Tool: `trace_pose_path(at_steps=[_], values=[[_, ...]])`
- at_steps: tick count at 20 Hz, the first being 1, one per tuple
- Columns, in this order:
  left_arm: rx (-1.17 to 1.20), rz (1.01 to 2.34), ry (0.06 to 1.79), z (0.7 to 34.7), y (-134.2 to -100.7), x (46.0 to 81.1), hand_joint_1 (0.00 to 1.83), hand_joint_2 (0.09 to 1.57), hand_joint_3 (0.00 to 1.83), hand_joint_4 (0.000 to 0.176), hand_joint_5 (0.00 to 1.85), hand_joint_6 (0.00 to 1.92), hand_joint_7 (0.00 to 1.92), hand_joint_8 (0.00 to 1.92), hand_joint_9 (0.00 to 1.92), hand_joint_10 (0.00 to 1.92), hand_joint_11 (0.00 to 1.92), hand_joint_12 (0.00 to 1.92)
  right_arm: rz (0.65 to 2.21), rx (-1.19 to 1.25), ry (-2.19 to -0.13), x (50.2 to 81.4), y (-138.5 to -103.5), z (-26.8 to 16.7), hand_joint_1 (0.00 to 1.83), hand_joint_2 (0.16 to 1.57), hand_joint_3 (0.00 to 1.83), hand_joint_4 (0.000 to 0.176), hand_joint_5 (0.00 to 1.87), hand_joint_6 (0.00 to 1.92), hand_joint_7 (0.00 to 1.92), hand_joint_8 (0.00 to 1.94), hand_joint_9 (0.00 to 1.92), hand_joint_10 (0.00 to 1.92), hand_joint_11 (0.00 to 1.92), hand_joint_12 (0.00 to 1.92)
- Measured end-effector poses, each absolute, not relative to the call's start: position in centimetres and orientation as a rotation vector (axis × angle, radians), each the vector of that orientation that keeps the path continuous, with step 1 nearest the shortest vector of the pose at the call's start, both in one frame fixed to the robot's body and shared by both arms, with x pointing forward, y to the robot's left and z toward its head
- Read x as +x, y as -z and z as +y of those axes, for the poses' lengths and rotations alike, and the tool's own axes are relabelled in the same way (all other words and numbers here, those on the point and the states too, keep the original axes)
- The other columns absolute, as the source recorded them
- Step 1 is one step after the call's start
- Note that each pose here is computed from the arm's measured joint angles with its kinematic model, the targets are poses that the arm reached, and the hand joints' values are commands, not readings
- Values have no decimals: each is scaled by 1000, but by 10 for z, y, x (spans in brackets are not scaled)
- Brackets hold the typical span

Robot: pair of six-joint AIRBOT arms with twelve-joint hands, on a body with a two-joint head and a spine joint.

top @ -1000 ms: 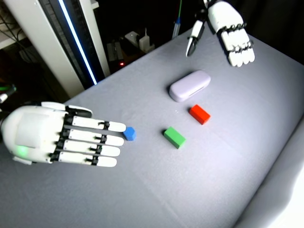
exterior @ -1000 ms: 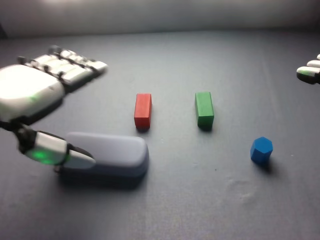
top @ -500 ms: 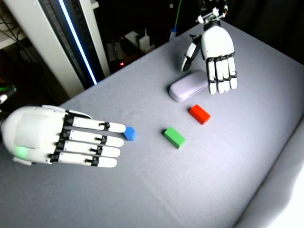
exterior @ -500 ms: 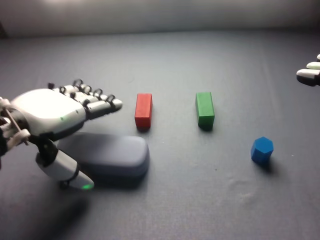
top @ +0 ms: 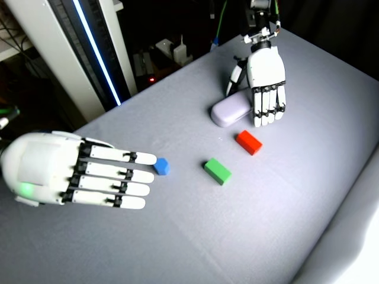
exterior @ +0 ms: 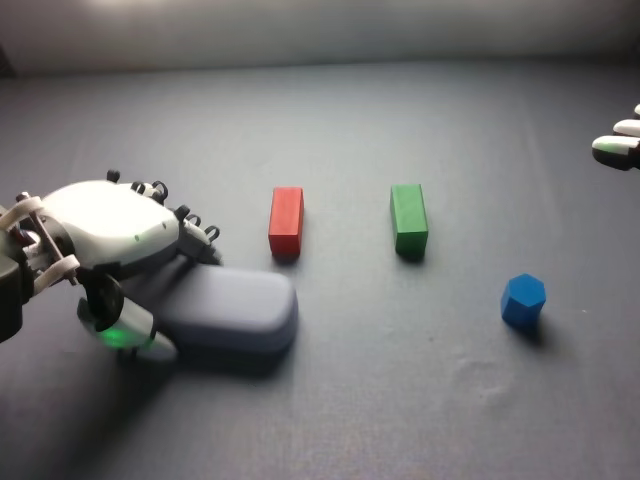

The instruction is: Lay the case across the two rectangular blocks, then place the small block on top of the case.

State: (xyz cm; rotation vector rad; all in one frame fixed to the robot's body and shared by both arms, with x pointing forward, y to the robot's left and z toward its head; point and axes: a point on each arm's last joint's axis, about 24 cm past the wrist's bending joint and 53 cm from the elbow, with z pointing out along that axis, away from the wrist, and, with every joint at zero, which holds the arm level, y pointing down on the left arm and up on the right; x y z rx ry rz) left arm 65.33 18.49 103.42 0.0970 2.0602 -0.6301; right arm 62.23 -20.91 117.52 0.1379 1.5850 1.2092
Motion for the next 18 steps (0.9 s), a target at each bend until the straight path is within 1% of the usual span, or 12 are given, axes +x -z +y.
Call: trace_pose_path(at_steps=[1,3,4,6,8,9,10,11,12,13,14,18], values=[[97,2054,635,183,-1036,653,1246,987,7,0,1174,390,1236,482,1157,339,729,1234,1586,138,-1208,622,-1175,-209,790,1176,3,41,236,12,168,9,70,12,10,6],[97,2049,651,178,-1037,650,1273,1031,5,0,1129,624,1207,741,1196,584,868,1328,1586,140,-1209,622,-1175,-209,787,1186,6,44,236,8,164,5,60,6,0,0],[93,2047,661,176,-1039,648,1282,1051,4,0,1154,519,1117,979,1130,955,912,1539,1585,139,-1211,622,-1175,-209,779,1190,6,51,236,7,166,5,65,7,0,0],[88,2039,681,177,-1047,637,1196,1055,0,0,1113,752,992,1177,984,1529,893,1841,1585,139,-1212,622,-1175,-209,792,1186,2,63,240,6,168,4,69,6,0,0],[71,1959,706,184,-1076,640,1287,1030,0,0,1207,456,1165,885,1047,1024,840,1483,1586,141,-1210,623,-1175,-209,788,1185,1,60,241,5,184,9,96,15,58,26],[55,1884,720,189,-1100,648,1292,1006,1,0,1210,473,1272,659,1111,767,803,1400,1585,141,-1211,622,-1175,-209,841,1190,0,27,255,2,260,4,218,19,96,76],[44,1853,731,190,-1109,651,1292,1006,1,0,1210,473,1272,659,1111,767,803,1400,1586,141,-1211,623,-1175,-209,841,1190,0,27,255,2,260,4,218,19,96,76],[36,1796,741,191,-1126,660,1379,1025,1,0,1125,628,1255,584,1049,966,749,1346,1585,142,-1211,623,-1175,-209,831,1183,4,25,258,0,273,0,249,3,18,334],[32,1774,748,190,-1133,665,1391,1048,5,0,1092,691,1160,787,980,1052,632,1430,1584,141,-1212,623,-1175,-209,850,1191,3,20,269,2,284,1,262,2,3,466],[31,1753,759,186,-1139,671,1388,1062,1,0,1025,883,1162,739,957,1031,602,1322,1584,141,-1211,623,-1175,-210,836,1200,3,36,276,2,286,1,272,3,0,468],[25,1741,776,177,-1141,678,1274,1070,0,0,1015,963,1144,711,952,685,540,1267,1585,145,-1207,624,-1174,-211,826,1209,2,36,272,0,290,1,281,3,0,445],[59,1727,830,132,-1150,705,1388,1077,2,0,976,874,1127,854,930,1106,613,1333,1579,143,-1209,626,-1176,-211,776,1207,2,31,274,1,293,2,277,4,0,491]])
